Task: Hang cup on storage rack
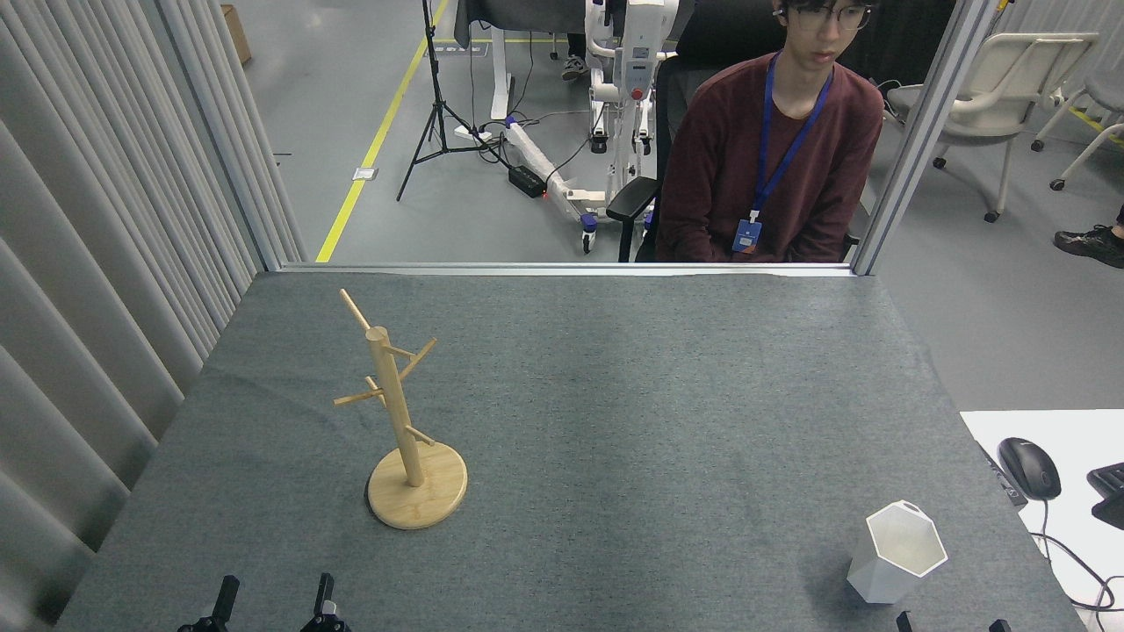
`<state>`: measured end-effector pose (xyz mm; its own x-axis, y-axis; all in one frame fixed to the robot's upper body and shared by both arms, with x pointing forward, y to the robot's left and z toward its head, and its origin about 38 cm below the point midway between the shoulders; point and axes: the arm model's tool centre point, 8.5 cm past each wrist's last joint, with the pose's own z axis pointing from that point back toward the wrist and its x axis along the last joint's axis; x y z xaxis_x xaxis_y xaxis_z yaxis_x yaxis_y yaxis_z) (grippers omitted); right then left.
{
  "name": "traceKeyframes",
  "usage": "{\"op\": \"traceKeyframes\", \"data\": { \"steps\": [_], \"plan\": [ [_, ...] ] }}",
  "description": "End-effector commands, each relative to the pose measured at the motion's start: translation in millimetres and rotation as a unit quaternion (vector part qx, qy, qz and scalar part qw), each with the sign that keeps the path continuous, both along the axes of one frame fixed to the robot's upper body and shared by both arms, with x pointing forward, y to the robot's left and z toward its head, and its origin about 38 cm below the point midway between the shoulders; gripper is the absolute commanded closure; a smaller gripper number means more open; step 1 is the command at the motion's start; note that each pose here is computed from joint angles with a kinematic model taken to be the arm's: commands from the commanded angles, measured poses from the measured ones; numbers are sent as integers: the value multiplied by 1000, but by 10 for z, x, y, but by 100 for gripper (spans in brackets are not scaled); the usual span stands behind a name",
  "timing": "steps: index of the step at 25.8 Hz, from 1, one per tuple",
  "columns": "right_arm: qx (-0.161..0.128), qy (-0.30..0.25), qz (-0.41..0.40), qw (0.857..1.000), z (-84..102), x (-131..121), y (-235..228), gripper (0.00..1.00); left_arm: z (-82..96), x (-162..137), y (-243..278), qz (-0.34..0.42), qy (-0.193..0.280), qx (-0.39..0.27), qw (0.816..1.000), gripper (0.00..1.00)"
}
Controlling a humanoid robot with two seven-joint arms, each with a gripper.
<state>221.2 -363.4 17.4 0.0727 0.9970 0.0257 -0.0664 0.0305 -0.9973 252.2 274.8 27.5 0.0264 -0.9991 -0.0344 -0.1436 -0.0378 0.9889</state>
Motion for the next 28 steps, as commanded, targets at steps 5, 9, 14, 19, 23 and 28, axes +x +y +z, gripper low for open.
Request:
{"op": "traceKeyframes", "data": {
  "steps": [5, 9, 14, 19, 23, 28],
  "plan": [
    [-50, 18, 17, 998, -19, 453, -368, 1, -16, -9, 8, 1, -4, 0, 1000, 1],
    [-51, 20, 18, 998, -29, 537, -413, 1, -18, -11, 15, 2, -5, 1, 1000, 1],
    [-48, 27, 41, 998, -99, 581, -262, 1, -20, -15, 36, 4, -7, 3, 1000, 1],
    [-46, 28, 50, 997, -120, 603, -189, 1, -9, -16, 73, 9, -8, 5, 1000, 1],
    [-45, 27, 59, 997, -133, 733, -112, 1, -5, -17, 72, 9, -10, 5, 1000, 1],
    [-51, 36, 64, 996, -198, 754, -87, 1, -2, -20, 88, 11, -14, 5, 1000, 1]
  ]
}}
